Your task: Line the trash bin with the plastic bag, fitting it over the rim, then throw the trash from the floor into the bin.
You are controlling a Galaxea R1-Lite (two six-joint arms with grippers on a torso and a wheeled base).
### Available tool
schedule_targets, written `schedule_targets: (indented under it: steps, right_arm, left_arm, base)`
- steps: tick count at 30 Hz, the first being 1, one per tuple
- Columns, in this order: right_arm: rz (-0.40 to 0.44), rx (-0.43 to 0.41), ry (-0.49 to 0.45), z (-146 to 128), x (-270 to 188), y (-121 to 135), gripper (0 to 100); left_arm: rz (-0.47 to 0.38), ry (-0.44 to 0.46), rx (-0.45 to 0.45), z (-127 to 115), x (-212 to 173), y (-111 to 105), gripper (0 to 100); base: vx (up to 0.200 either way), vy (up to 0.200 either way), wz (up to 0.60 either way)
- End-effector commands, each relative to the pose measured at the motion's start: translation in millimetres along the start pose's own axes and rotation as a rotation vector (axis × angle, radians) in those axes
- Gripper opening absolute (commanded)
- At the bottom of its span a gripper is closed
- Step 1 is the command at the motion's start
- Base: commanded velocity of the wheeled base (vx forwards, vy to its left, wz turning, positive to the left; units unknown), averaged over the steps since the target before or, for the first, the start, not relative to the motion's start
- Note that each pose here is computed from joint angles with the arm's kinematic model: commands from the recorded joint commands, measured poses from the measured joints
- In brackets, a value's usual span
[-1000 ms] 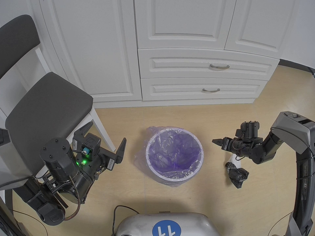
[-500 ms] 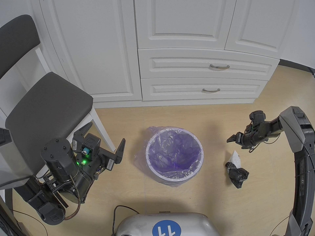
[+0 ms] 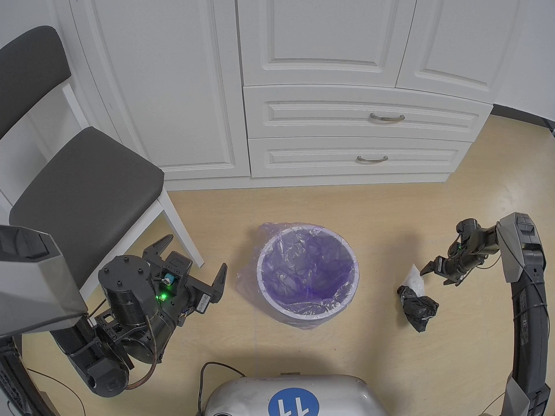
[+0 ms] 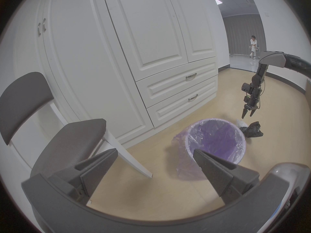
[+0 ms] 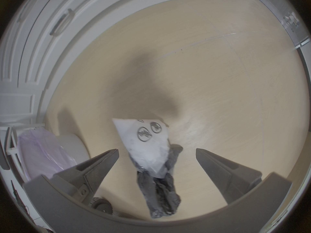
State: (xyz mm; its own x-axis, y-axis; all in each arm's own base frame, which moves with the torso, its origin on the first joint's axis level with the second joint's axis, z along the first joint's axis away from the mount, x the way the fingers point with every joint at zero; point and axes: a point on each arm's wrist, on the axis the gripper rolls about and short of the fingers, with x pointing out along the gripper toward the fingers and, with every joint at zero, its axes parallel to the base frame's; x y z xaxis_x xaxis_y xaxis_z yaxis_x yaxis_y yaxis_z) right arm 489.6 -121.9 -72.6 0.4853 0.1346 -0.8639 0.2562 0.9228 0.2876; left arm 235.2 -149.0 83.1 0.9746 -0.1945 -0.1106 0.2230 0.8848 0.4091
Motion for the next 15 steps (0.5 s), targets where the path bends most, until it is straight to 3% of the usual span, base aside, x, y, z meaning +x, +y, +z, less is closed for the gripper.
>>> schedule_targets:
  steps: [1, 6, 11, 15]
  right_arm:
    - [-0.014, -0.030, 0.050, -14.4, 20.4, 2.9, 100]
    - [-0.069, -0.082, 0.062, -22.1, 30.2, 26.3, 100]
    - [-0.157, -0.115, 0.069, -31.1, 42.2, 32.9, 100]
    - [-0.170, -0.118, 0.070, -34.0, 46.2, 36.6, 100]
  left_arm:
    - [-0.003, 0.046, 0.013, -12.3, 6.2, -3.4, 100]
    - [0.025, 0.045, -0.020, -12.4, 9.0, 4.9, 100]
    - [0.023, 0.010, -0.020, -2.8, 3.7, 5.9, 100]
    - [0.015, -0.005, -0.020, 0.8, 3.3, 3.6, 100]
  base:
    - [0.000, 0.000, 0.00]
    - [0.000, 0.000, 0.00]
    - [0.000, 0.000, 0.00]
    - [0.000, 0.000, 0.00]
